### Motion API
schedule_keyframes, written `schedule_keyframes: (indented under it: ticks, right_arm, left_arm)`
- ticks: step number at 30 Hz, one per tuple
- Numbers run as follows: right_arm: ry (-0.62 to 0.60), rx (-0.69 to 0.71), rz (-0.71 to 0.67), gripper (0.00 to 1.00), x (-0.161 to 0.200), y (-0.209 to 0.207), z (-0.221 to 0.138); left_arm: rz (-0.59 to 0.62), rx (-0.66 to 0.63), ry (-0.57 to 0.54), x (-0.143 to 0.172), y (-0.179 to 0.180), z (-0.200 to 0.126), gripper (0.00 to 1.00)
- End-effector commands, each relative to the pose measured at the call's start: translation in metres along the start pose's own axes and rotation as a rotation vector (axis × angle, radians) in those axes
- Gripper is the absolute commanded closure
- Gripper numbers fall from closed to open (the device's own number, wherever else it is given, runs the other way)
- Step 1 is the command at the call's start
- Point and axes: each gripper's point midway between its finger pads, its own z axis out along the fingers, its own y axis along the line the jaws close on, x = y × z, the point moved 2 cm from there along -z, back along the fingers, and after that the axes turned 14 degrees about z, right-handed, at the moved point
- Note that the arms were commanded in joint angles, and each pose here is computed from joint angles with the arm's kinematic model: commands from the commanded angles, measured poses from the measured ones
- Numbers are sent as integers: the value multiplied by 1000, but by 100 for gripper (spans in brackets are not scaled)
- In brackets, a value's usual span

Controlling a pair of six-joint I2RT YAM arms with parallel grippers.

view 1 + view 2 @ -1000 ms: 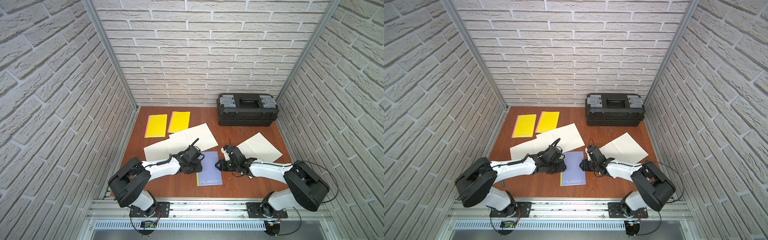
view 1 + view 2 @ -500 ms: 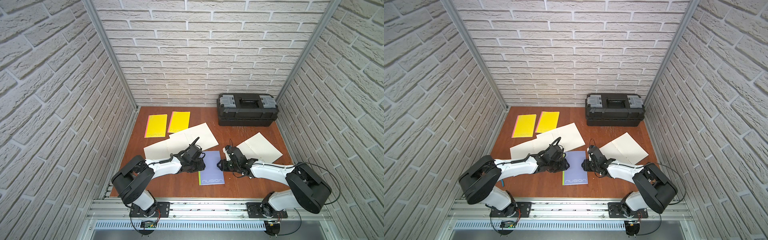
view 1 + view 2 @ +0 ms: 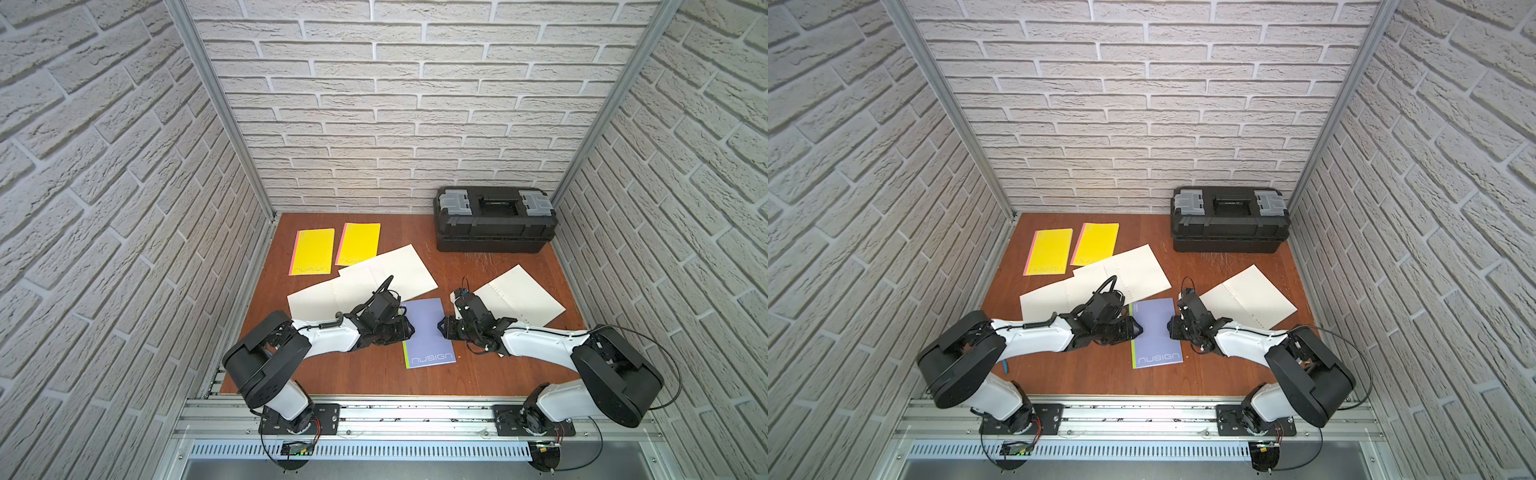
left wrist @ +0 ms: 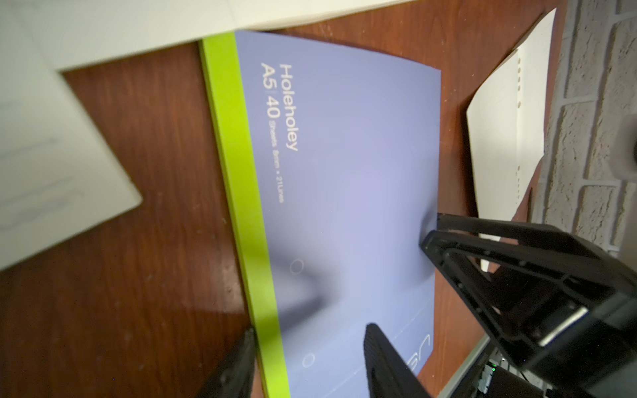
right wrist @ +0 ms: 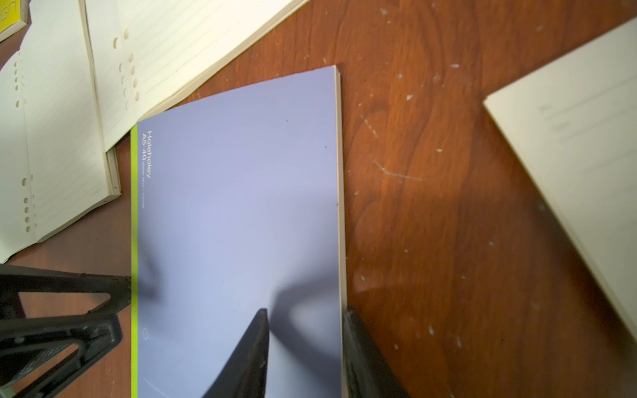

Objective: Close the notebook
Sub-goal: Pick up the notebook from the center of the board.

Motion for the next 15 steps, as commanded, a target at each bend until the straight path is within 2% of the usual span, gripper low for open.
schedule_keyframes:
  ticks: [1, 15]
  right_arm:
    - [287, 125, 31, 63, 68, -44, 7]
    - [297, 114, 34, 64, 71, -43, 10]
  left_arm:
    - [58, 283, -53, -17, -59, -2, 49]
    - [47, 404, -111, -32, -80, -7, 49]
